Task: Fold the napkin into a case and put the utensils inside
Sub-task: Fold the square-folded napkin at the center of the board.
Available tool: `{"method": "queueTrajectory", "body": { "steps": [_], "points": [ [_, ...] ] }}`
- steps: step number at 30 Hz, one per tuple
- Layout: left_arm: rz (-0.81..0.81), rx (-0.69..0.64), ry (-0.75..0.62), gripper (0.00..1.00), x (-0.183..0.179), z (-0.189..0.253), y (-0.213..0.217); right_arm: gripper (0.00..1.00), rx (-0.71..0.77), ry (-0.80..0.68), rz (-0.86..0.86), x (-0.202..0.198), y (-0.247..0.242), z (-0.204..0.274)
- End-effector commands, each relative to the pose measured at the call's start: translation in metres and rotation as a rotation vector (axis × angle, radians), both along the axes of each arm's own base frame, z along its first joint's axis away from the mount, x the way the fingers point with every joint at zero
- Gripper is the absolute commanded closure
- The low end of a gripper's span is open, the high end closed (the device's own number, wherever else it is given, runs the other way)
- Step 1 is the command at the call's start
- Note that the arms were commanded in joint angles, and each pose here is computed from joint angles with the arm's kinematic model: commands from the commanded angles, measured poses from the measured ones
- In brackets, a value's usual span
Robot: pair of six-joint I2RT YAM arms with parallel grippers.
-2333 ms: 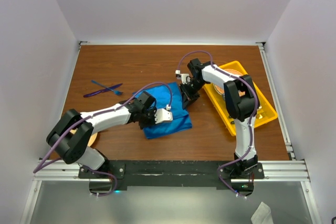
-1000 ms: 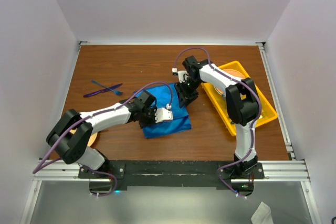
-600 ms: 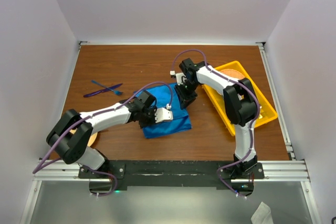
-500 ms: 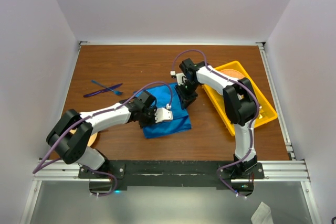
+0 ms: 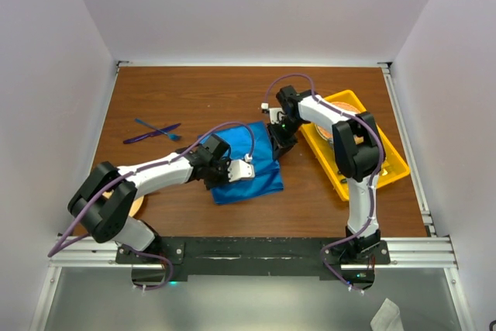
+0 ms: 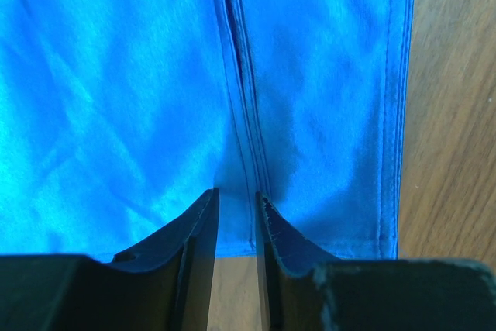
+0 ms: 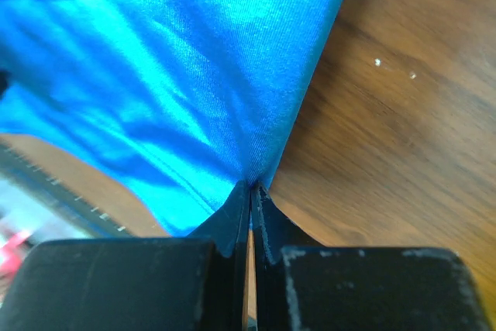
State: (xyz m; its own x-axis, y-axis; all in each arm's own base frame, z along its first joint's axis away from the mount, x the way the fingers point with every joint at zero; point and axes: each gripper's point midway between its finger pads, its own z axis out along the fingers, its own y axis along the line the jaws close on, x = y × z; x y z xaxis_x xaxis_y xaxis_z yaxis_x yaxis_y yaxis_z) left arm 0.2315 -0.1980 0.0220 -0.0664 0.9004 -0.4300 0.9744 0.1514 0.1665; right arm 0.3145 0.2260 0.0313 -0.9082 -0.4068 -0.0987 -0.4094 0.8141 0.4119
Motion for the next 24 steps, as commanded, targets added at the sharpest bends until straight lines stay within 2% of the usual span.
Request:
{"method": "queueTrajectory", "body": {
  "steps": [1, 11, 14, 21, 24],
  "points": [
    [-0.014, -0.025, -0.039, 0.69, 0.002, 0.009, -0.001, 1.00, 0.161, 0.105, -0.001, -0.007, 0.010, -0.005],
    [-0.015, -0.040, -0.024, 0.69, 0.003, 0.011, -0.006, 1.00, 0.201, 0.161, -0.047, 0.000, 0.002, -0.019],
    [-0.031, -0.040, -0.012, 0.66, 0.000, 0.010, -0.006, 1.00, 0.200, 0.157, -0.045, 0.001, 0.002, -0.018],
    [-0.042, 0.040, 0.008, 0.64, -0.005, -0.010, 0.009, 1.00, 0.192, 0.159, -0.042, 0.000, 0.000, -0.019],
    [-0.048, 0.065, 0.007, 0.67, -0.005, -0.016, 0.013, 1.00, 0.192, 0.154, -0.042, 0.002, 0.000, -0.019]
  ]
}}
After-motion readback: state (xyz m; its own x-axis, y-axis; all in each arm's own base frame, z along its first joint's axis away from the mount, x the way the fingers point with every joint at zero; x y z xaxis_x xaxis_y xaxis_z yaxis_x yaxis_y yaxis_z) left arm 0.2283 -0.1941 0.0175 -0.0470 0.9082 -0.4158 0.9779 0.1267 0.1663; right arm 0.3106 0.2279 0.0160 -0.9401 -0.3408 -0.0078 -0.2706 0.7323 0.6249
